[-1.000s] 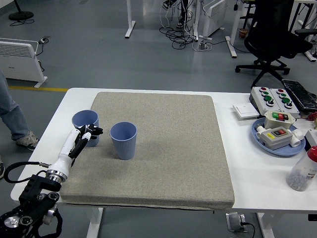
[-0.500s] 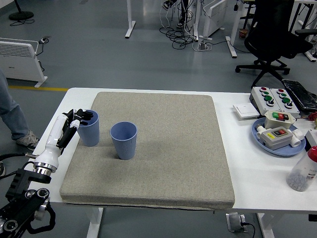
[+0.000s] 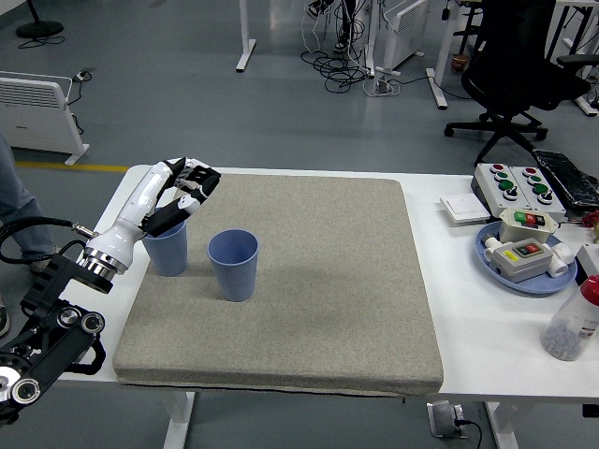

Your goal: Push cup pick cup insert cup

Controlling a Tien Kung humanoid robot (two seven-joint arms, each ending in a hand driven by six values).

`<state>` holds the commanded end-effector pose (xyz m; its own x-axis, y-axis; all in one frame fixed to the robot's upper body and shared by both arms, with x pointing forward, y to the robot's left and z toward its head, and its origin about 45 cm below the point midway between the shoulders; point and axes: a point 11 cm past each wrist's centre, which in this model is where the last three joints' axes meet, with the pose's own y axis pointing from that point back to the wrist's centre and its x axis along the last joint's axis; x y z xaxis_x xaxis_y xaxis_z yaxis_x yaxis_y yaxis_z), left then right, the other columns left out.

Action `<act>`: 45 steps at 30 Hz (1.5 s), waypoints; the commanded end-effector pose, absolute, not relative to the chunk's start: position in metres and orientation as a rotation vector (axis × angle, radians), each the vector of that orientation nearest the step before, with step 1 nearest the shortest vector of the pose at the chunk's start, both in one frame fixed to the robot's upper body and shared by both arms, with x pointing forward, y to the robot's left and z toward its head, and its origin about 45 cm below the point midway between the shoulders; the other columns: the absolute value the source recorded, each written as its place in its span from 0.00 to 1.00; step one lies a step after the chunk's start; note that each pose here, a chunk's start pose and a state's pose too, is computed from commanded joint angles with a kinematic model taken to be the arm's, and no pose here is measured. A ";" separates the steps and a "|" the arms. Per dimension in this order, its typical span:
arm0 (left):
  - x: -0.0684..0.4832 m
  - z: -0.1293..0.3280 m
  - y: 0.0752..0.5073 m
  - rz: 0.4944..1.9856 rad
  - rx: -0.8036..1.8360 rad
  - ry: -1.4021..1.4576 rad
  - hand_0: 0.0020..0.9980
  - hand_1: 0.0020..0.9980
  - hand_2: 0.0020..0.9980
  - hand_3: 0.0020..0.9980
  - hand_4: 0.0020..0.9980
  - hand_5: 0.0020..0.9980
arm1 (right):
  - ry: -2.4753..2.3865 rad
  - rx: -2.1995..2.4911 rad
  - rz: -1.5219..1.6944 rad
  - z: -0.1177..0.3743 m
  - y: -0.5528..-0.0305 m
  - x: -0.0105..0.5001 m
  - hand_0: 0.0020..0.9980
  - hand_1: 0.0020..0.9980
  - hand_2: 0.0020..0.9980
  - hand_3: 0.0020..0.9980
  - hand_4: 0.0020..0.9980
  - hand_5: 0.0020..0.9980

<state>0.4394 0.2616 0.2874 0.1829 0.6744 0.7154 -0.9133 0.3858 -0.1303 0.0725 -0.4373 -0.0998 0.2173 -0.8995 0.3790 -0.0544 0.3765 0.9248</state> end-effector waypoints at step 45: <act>0.483 0.249 0.248 0.716 1.116 -1.072 0.41 0.60 0.66 0.78 0.78 0.29 | -1.206 1.024 -0.756 -0.099 -0.439 0.072 0.73 0.67 0.71 0.60 0.16 0.39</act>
